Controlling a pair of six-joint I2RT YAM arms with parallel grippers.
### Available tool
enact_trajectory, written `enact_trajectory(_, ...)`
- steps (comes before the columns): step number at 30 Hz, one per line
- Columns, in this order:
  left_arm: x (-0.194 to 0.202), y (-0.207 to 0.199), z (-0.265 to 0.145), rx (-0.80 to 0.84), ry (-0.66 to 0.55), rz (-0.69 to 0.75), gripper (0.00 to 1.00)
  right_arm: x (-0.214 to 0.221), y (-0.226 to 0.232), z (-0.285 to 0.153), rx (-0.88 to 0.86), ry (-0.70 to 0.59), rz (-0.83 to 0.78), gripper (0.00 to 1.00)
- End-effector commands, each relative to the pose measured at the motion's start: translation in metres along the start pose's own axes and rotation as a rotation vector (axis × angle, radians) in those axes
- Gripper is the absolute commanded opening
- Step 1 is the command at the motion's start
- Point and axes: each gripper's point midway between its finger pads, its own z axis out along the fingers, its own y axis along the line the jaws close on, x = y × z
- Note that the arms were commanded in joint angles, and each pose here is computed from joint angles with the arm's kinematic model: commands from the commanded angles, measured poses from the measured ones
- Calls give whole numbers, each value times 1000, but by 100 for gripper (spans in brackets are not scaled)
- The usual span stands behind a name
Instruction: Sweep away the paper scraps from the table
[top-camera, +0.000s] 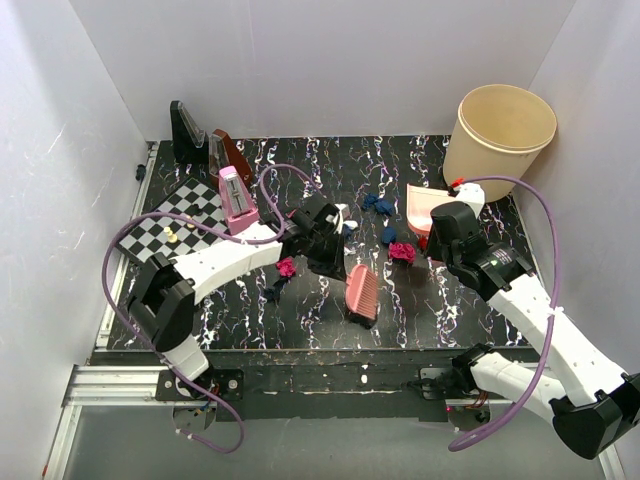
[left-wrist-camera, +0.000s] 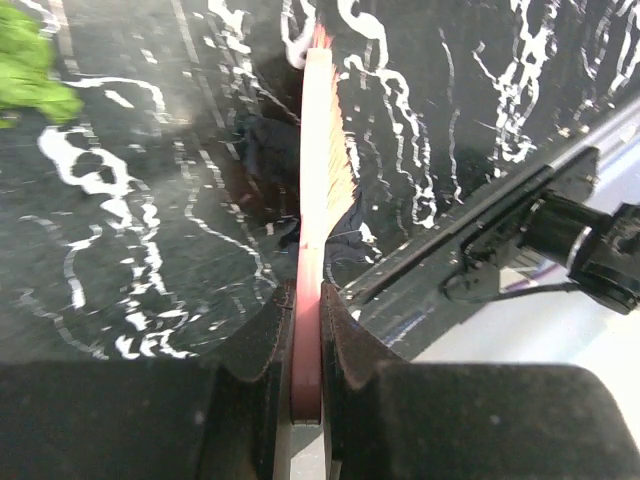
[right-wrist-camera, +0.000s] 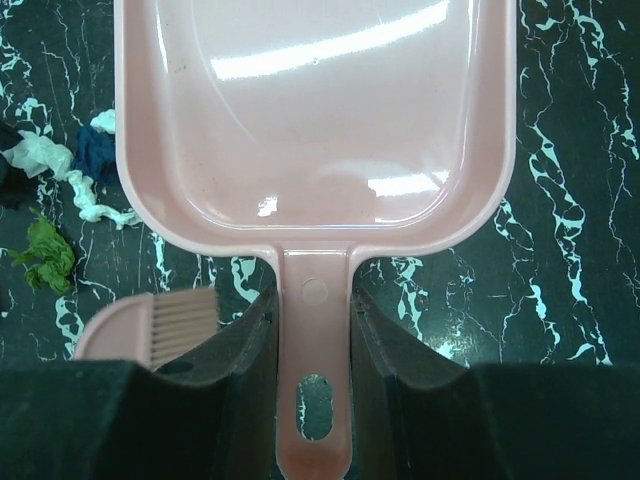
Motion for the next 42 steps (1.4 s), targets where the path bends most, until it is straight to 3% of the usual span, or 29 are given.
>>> enact_trajectory(1,-23,9,-52,-126,-128,98,0,-9,-8,-2,49,-33,36,1)
enact_trajectory(6,-63,-34,-96,14,-354,168,0,-21,-17,-15,95,-53,90,1)
enact_trajectory(9,-84,-54,-100,81,-432,178,0,-33,-29,-31,152,-72,155,1)
enact_trajectory(16,-116,-127,-37,429,-366,136,0,-52,-72,-71,269,-204,264,1)
enact_trajectory(23,-151,-188,16,662,-359,126,0,-58,-95,-94,245,-346,360,1)
enact_trajectory(26,-167,-198,48,700,-340,55,0,-60,-104,-102,262,-374,370,1)
enact_trajectory(29,-177,-203,89,685,-299,-29,0,-63,-110,-106,289,-389,370,1)
enact_trajectory(34,-189,-167,146,431,-300,-209,0,-63,-108,-101,307,-373,352,1)
enact_trajectory(42,-163,-61,139,59,-297,-369,0,-36,-76,-70,248,-178,241,1)
